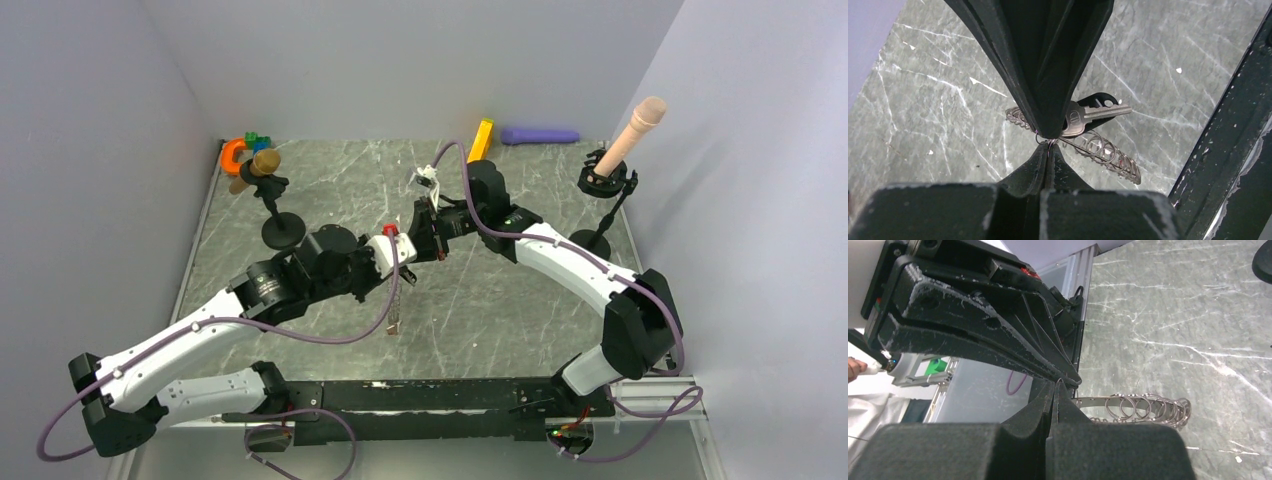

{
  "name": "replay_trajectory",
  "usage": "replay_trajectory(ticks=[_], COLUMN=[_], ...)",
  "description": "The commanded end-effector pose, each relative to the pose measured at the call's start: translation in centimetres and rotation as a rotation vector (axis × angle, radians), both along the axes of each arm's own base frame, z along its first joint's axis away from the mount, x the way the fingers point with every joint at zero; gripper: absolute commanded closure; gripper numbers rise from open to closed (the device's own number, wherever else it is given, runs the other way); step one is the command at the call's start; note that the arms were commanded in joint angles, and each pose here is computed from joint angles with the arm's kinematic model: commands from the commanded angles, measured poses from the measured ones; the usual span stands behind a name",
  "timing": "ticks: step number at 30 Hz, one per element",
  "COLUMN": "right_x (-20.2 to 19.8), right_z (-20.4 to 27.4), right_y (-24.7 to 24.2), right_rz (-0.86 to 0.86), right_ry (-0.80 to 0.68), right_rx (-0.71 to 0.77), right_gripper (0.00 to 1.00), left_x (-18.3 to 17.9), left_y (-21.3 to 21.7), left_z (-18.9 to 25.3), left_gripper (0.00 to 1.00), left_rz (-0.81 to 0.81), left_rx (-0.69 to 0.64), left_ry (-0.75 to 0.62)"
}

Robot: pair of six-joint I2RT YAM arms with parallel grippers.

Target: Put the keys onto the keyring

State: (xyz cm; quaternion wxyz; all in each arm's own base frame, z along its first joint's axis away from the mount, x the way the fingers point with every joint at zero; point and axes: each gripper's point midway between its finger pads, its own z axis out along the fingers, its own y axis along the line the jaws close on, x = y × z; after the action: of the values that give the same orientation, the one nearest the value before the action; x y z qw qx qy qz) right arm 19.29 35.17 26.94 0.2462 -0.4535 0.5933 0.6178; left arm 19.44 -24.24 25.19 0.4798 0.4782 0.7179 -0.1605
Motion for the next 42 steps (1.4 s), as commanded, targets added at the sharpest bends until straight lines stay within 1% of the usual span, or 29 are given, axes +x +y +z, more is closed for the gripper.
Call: replay_trajectory(ticks=[1, 14, 16, 18, 19, 22, 24, 27, 33, 36, 39, 40, 42], right_x=[-1.4, -1.3, -1.1, -1.0, -0.8, -0.3, 0.0, 0.2, 0.1, 0.0, -0.2, -0.2, -0.2], right_z=[2.0, 1.8, 1.6, 1.5, 1.5, 1.5, 1.5, 1.7, 1.7, 1.8, 1.9, 1.9, 1.9], right_y=[0.1, 0.4, 0.4, 0.3, 0.2, -0.2, -0.5, -0.7, -0.8, -0.8, -0.9, -0.9, -0.9], right_rz=[0.057, 0.033, 0.028, 0.021, 0.018, 0.005, -0.005, -0.011, -0.001, 0.009, 0.019, 0.02, 0.023], right_ry=[0.007, 0.094, 0.097, 0.096, 0.096, 0.094, 0.091, 0.089, 0.092, 0.096, 0.098, 0.098, 0.098], right_rx=[0.062, 0.077, 0.073, 0.073, 0.072, 0.074, 0.077, 0.079, 0.086, 0.095, 0.102, 0.102, 0.103], right_gripper=[1.0, 1.0, 1.0, 1.0, 1.0, 1.0, 1.0, 1.0, 1.0, 1.0, 1.0, 1.0, 1.0], left_x=[1.3, 1.4, 1.4, 1.5, 1.5, 1.2, 0.8, 0.2, -0.5, -0.9, -1.5, -1.6, -1.7], left_y=[-0.2, -1.7, -1.8, -1.7, -1.6, -1.0, -0.6, 0.3, 2.5, 3.1, 2.8, 2.7, 2.8], left_z=[2.1, 2.0, 2.2, 2.5, 2.7, 2.8, 3.1, 3.7, 4.9, 4.4, 4.0, 3.0, 2.9], left_gripper=[1.0, 1.0, 1.0, 1.0, 0.98, 0.84, 0.77, 0.71, 0.61, 0.59, 0.58, 0.58, 0.57], left_rz=[0.054, 0.087, 0.097, 0.119, 0.127, 0.144, 0.144, 0.146, 0.163, 0.143, 0.077, 0.062, 0.05], left_rx=[0.026, 0.132, 0.119, 0.077, 0.046, -0.029, -0.08, -0.164, -0.377, -0.485, -0.598, -0.613, -0.664], left_ry=[-0.075, -0.06, -0.061, -0.07, -0.075, -0.096, -0.105, -0.118, -0.18, -0.226, -0.32, -0.345, -0.401])
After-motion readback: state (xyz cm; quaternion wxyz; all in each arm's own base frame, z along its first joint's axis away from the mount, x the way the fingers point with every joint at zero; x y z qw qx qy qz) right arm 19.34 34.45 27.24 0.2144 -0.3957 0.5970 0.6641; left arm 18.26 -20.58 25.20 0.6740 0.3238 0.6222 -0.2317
